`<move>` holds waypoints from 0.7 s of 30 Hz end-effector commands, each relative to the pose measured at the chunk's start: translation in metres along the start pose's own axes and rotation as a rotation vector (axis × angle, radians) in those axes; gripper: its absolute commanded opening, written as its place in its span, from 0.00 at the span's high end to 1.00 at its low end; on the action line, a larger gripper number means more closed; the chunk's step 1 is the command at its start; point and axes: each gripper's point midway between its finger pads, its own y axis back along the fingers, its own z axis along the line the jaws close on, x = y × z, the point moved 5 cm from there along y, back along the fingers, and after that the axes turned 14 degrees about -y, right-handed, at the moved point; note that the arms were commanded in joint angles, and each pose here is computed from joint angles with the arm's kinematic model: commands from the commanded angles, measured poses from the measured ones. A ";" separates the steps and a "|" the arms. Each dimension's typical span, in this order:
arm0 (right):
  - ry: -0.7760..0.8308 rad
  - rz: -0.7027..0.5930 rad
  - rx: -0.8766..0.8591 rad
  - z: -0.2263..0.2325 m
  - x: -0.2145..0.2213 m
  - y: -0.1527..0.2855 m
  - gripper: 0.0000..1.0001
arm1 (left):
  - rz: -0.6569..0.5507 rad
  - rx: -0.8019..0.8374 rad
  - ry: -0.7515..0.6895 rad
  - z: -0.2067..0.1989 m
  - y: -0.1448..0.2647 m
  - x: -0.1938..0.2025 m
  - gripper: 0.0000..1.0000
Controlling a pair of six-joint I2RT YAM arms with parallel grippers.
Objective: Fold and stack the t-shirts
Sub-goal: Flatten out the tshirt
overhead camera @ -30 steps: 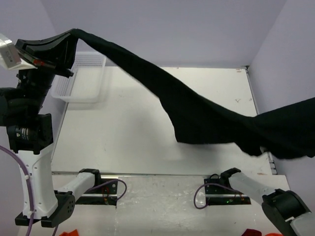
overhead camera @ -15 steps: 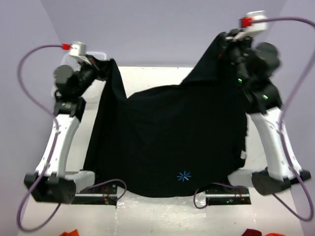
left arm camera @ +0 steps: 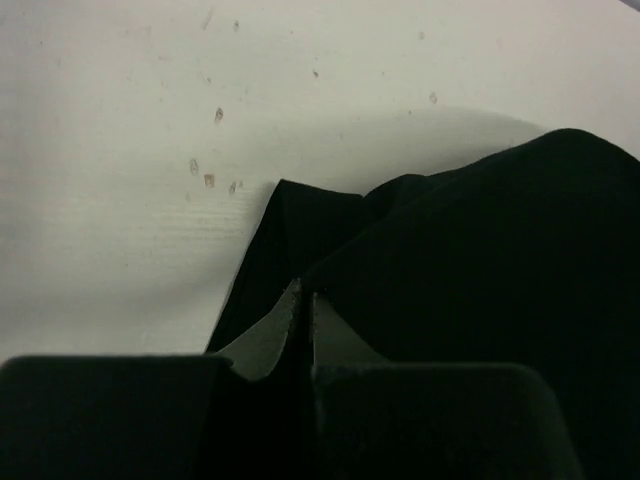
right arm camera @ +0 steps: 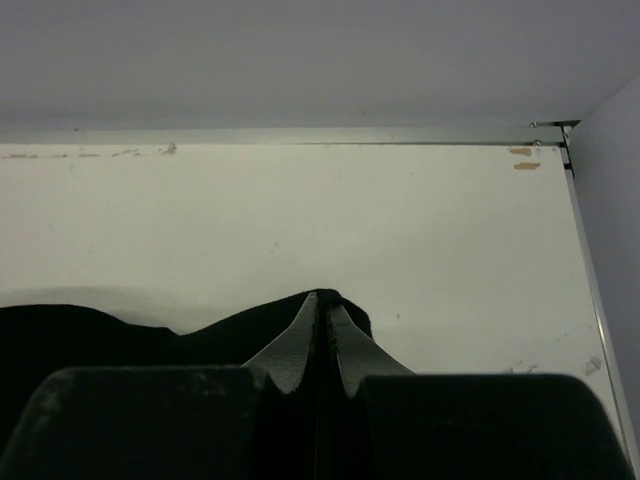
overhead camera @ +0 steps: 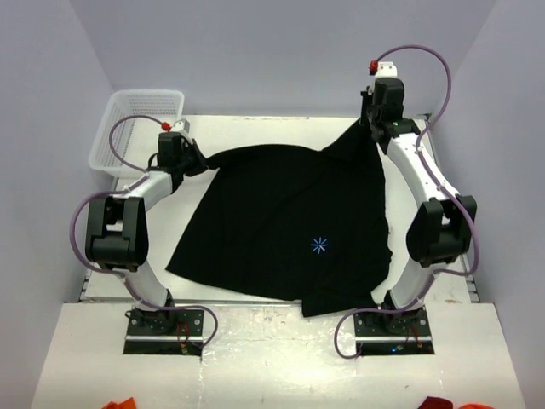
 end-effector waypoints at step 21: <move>-0.049 -0.148 0.103 -0.022 -0.052 -0.057 1.00 | -0.312 -0.382 -0.198 0.027 0.037 -0.117 1.00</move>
